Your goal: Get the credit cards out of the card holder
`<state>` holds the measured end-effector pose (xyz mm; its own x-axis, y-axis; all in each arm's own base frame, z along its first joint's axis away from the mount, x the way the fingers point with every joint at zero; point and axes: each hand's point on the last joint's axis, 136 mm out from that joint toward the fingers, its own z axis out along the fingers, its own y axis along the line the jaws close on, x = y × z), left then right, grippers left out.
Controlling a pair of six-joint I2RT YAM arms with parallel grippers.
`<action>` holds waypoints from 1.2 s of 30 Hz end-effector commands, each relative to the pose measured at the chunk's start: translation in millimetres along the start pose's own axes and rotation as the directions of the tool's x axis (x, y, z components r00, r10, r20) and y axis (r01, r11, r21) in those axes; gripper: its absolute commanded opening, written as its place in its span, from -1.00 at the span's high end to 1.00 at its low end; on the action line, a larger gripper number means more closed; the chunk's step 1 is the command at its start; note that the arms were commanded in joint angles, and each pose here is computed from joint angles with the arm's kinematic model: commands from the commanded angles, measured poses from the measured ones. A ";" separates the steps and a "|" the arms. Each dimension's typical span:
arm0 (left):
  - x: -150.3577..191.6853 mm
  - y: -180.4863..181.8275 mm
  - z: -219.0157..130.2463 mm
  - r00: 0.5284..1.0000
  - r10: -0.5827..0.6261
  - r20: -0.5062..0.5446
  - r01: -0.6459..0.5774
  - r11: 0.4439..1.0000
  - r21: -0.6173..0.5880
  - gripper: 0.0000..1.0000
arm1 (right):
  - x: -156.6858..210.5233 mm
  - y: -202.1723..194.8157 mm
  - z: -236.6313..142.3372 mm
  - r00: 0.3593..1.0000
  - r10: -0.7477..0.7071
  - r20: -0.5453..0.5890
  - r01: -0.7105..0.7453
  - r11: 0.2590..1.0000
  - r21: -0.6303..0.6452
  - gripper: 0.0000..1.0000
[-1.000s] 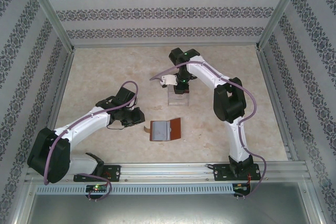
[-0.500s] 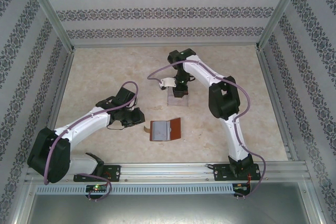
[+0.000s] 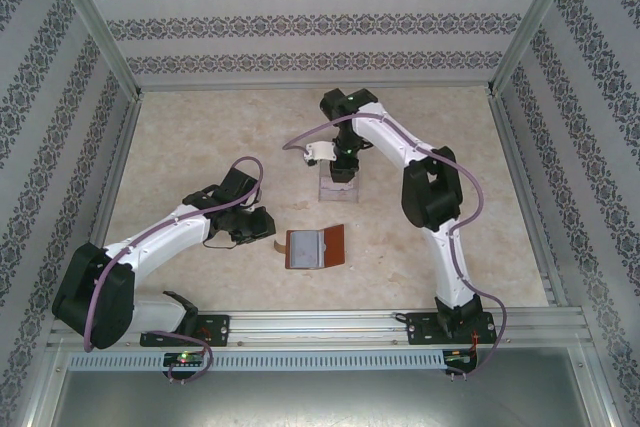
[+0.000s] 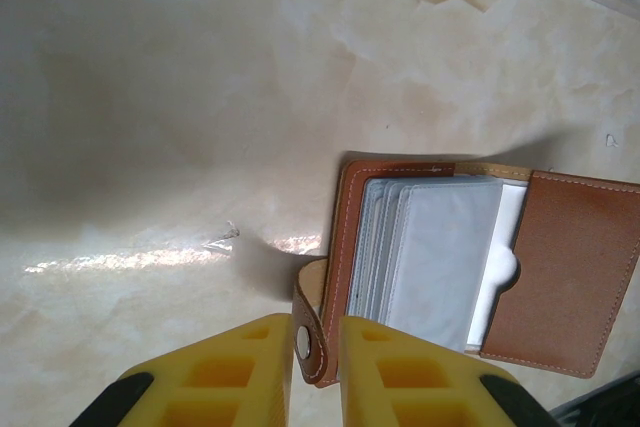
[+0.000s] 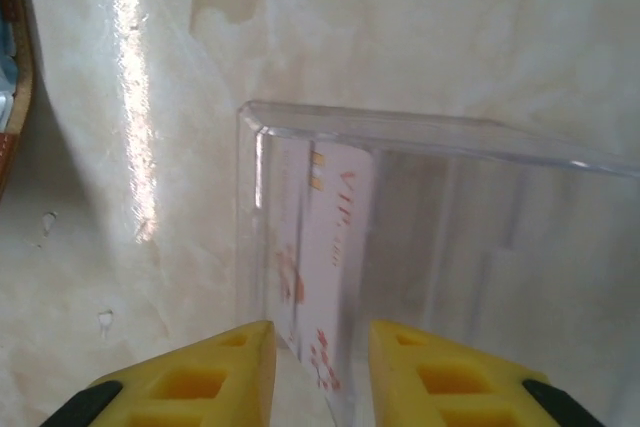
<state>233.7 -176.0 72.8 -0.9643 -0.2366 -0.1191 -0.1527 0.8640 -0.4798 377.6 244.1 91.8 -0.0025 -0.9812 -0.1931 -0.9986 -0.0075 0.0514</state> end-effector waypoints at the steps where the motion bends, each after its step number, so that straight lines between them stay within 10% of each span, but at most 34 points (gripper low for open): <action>1: -7.8 -7.2 -2.2 1.000 0.004 0.013 -0.004 1.000 0.029 0.62 | -3.4 -6.7 -23.4 1.000 -0.011 0.014 0.009 0.995 0.102 0.38; 20: -7.1 -11.9 -0.3 1.000 0.005 0.003 -0.005 0.998 0.055 0.61 | 1.4 -6.2 30.8 1.000 -0.019 -0.011 0.021 0.979 0.202 0.38; 36: -7.7 -48.3 3.6 0.997 0.073 -0.032 -0.070 0.993 0.098 0.61 | -30.7 9.1 -43.6 0.934 0.228 0.276 -0.318 0.882 0.346 0.27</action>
<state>243.1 -202.0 82.7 -0.9760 -0.1879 -0.1097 -0.1037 0.8450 -0.5246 376.0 258.1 131.0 -0.1015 -0.9301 -0.3530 -0.9396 0.2062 -0.2731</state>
